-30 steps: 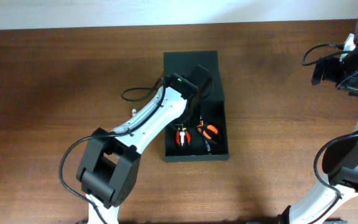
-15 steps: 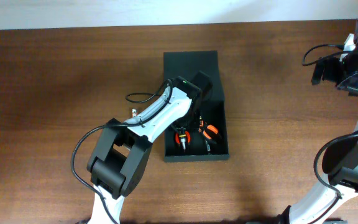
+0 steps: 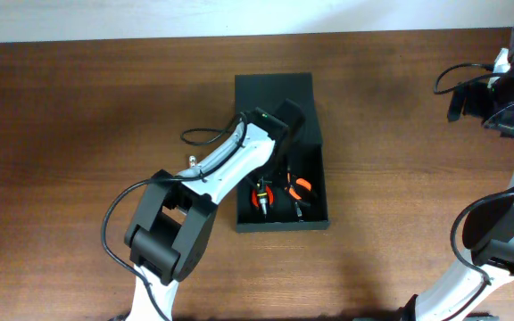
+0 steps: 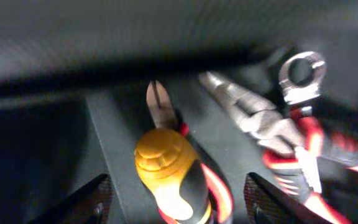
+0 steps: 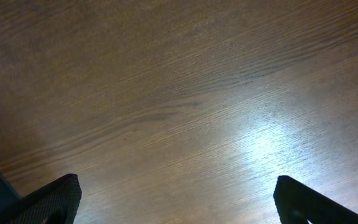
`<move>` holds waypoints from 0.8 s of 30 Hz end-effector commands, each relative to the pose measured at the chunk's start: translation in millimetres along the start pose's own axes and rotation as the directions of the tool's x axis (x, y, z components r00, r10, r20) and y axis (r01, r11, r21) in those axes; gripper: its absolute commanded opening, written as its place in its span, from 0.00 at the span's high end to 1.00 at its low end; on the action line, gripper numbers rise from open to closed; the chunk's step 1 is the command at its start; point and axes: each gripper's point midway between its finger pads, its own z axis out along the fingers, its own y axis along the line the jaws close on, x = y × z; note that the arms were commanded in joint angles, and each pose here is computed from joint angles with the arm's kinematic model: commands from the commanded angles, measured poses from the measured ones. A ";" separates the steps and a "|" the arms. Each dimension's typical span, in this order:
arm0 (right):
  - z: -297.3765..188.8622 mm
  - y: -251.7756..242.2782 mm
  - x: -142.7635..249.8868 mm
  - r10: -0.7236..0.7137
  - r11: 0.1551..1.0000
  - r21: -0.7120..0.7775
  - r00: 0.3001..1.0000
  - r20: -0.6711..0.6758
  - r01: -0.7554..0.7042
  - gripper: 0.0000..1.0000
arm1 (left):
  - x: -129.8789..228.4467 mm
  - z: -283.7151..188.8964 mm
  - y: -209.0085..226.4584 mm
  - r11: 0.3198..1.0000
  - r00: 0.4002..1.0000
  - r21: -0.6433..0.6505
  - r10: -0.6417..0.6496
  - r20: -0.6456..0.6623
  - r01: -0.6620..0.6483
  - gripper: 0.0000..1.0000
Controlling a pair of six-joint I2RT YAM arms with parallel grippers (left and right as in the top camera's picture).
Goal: Pack container
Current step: 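Lower the screwdriver into the box and open the left gripper, then raise the left gripper and move it over the orange socket rail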
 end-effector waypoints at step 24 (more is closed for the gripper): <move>-1.9 -0.7 0.7 0.012 1.000 -0.005 1.000 0.004 -0.012 0.01 | -48.9 -151.0 103.4 0.987 0.985 -0.074 -0.136 0.107 0.145 0.01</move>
